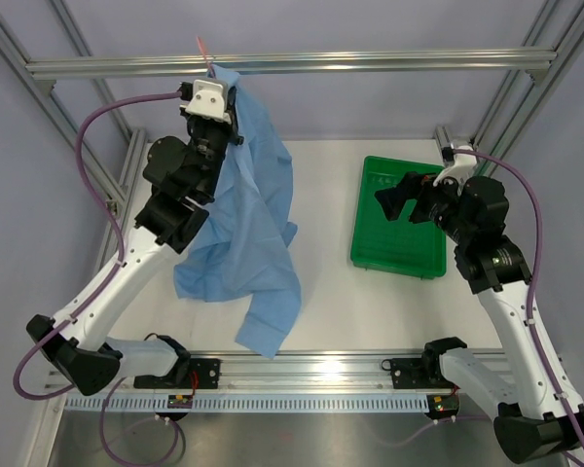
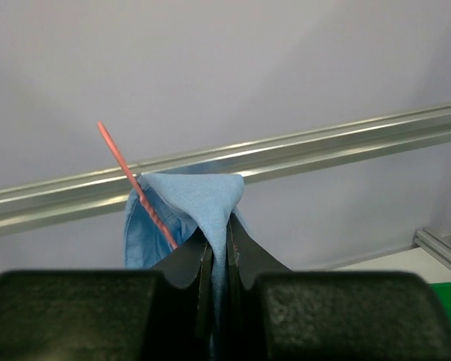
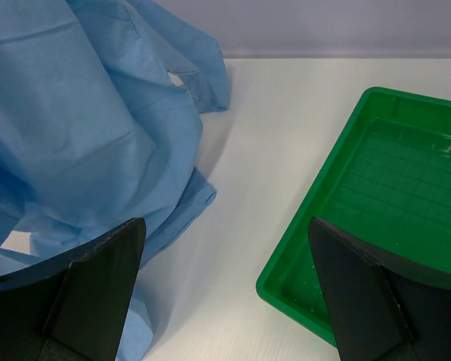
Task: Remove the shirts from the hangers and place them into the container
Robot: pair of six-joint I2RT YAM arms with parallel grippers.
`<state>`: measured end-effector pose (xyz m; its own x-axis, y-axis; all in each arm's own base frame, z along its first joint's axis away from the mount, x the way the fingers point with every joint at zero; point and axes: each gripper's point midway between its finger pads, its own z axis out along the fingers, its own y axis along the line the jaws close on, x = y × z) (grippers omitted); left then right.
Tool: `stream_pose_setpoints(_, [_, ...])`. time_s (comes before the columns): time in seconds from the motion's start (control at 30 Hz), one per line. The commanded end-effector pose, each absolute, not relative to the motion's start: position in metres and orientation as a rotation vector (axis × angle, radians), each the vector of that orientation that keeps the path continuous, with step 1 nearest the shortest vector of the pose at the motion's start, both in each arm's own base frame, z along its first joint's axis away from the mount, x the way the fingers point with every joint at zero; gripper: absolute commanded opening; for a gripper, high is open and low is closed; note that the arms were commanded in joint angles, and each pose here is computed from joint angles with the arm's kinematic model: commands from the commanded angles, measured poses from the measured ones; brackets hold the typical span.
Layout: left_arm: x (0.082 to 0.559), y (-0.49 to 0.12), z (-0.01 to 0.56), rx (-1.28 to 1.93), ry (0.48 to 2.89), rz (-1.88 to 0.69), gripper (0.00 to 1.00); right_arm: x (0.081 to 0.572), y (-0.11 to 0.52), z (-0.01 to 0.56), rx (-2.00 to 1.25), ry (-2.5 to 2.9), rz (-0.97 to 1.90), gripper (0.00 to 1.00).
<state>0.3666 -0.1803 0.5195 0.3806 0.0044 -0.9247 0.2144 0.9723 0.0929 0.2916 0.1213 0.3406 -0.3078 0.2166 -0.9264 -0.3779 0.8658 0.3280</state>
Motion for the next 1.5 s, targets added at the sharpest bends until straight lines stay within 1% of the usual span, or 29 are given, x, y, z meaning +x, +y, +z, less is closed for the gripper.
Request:
stream_pose_setpoints(0.0, [0.349,-0.164,0.582,0.168,1.002,-0.123,0.0,0.288,0.128,0.359,-0.172,1.74,0.618,0.99])
stream_pose_setpoints(0.17, [0.344,-0.166,0.574,0.175,0.991,-0.165,0.0,0.286,0.127,0.36,-0.177,1.73,0.615,0.99])
stream_pose_setpoints(0.23, [0.331,-0.173,0.579,0.178,0.977,-0.199,0.0,0.285,0.133,0.362,-0.198,1.726,0.644,1.0])
stream_pose_setpoints(0.37, [0.311,-0.189,0.588,0.192,0.964,-0.163,0.0,0.285,0.141,0.37,-0.21,1.717,0.656,1.0])
stream_pose_setpoints(0.43, [0.309,-0.203,0.583,0.176,1.006,-0.144,0.0,0.281,0.152,0.38,-0.248,1.703,0.661,0.99])
stream_pose_setpoints(0.5, [0.308,-0.201,0.581,0.132,1.039,-0.084,0.0,0.28,0.154,0.386,-0.244,1.698,0.642,0.99])
stream_pose_setpoints(0.53, [0.306,-0.213,0.574,0.139,1.058,-0.088,0.0,0.277,0.157,0.398,-0.251,1.674,0.648,0.99])
stream_pose_setpoints(0.77, [0.313,-0.223,0.538,0.045,1.182,-0.013,0.0,0.254,0.183,0.428,-0.331,1.644,0.677,0.98])
stream_pose_setpoints(0.97, [0.308,-0.229,0.534,0.046,1.179,0.02,0.0,0.25,0.201,0.436,-0.372,1.654,0.666,0.98])
stream_pose_setpoints(1.1, [0.291,-0.205,0.56,0.025,1.095,0.025,0.0,0.249,0.204,0.426,-0.386,1.669,0.654,0.99])
stream_pose_setpoints(1.3, [0.288,-0.163,0.59,0.039,1.0,0.059,0.0,0.248,0.204,0.417,-0.38,1.666,0.659,0.99])
stream_pose_setpoints(1.43, [0.282,-0.142,0.612,0.058,0.927,-0.011,0.0,0.253,0.2,0.413,-0.363,1.678,0.623,0.99])
stream_pose_setpoints(1.47, [0.281,-0.146,0.614,0.105,0.917,-0.031,0.0,0.254,0.2,0.413,-0.359,1.679,0.621,0.99])
